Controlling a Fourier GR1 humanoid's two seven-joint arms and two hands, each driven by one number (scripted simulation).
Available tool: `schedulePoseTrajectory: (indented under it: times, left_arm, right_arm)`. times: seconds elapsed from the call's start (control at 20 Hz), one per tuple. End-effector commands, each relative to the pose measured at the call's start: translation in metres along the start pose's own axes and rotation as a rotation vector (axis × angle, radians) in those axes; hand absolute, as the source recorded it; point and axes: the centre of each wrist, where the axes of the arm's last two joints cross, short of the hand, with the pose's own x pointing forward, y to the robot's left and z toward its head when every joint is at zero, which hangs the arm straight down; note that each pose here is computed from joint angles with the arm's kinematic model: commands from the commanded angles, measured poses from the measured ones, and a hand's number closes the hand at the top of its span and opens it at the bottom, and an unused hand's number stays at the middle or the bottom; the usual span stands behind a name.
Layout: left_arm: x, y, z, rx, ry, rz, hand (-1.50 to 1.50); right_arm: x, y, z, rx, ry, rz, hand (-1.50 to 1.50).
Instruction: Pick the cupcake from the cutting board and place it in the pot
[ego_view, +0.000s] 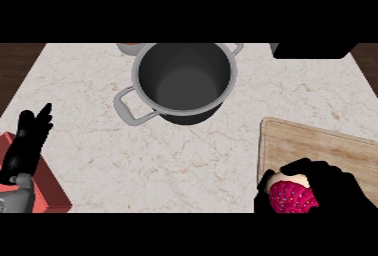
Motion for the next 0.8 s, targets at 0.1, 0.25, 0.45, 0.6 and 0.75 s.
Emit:
schedulePoseTrajectory:
  times: [0.1,0.25,0.45,0.6,0.75]
  left_arm:
    - [0.004,-0.014,-0.004,-0.028,0.005,0.003,0.00]
    - [0.013,0.005,-0.005,-0.024,-0.017,0.000,0.00]
    - [0.010,-0.012,-0.011,-0.031,-0.034,0.000,0.00]
    - [0.024,-0.007,-0.013,-0.036,-0.024,-0.001,0.00]
    - [0.014,-0.009,-0.016,-0.041,-0.025,-0.008,0.00]
  right_arm:
    - [0.043,-0.033,-0.012,-0.076,-0.018,-0.007,1.50]
    - [0.060,-0.024,-0.034,-0.020,-0.018,-0.029,1.50]
    - [0.086,-0.011,-0.057,0.042,-0.015,-0.040,1.50]
    - [0.101,0.004,-0.086,0.090,0.026,-0.048,1.50]
    - [0.117,0.017,-0.112,0.146,0.055,-0.049,1.50]
